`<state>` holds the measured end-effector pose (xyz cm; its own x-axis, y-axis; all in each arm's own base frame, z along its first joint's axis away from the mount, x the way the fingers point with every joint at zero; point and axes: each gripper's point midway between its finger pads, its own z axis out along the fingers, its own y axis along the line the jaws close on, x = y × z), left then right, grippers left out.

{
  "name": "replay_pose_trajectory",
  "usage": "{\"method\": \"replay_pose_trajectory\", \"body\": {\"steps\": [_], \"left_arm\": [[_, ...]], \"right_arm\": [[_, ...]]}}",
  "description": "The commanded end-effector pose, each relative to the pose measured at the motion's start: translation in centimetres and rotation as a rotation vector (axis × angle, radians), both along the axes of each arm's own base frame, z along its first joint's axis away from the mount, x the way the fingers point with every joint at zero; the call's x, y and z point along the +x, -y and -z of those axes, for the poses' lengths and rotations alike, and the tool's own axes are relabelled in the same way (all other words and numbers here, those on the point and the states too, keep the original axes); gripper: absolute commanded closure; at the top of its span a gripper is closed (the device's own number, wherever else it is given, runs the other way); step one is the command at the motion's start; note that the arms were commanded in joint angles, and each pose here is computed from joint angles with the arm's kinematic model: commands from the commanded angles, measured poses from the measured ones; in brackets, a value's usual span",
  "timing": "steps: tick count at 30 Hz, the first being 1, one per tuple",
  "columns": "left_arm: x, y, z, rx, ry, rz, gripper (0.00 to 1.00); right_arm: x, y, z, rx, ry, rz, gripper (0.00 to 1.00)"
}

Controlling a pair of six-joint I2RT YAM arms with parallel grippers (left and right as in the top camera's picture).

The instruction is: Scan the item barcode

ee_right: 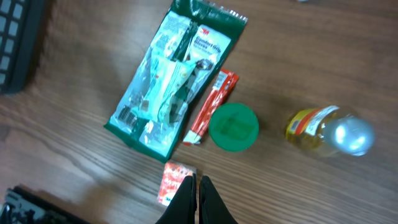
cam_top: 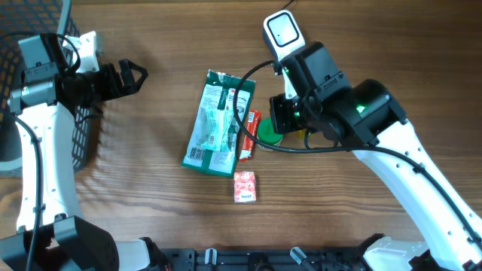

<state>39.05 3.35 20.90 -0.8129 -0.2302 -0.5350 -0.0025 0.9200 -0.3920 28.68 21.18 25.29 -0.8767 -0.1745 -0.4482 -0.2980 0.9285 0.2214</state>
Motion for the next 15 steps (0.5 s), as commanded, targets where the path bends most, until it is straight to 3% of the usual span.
{"method": "replay_pose_trajectory", "body": {"steps": [1, 15], "left_arm": [[0.2, 0.2, -0.1, 0.0, 0.009, 0.019, 0.0], [0.2, 0.2, -0.1, 0.0, 0.009, 0.019, 0.0]], "right_arm": [[-0.9, -0.5, 1.8, 0.015, -0.075, -0.026, 0.96], [-3.1, -2.2, 3.3, 0.096, -0.19, -0.095, 0.96]]}}
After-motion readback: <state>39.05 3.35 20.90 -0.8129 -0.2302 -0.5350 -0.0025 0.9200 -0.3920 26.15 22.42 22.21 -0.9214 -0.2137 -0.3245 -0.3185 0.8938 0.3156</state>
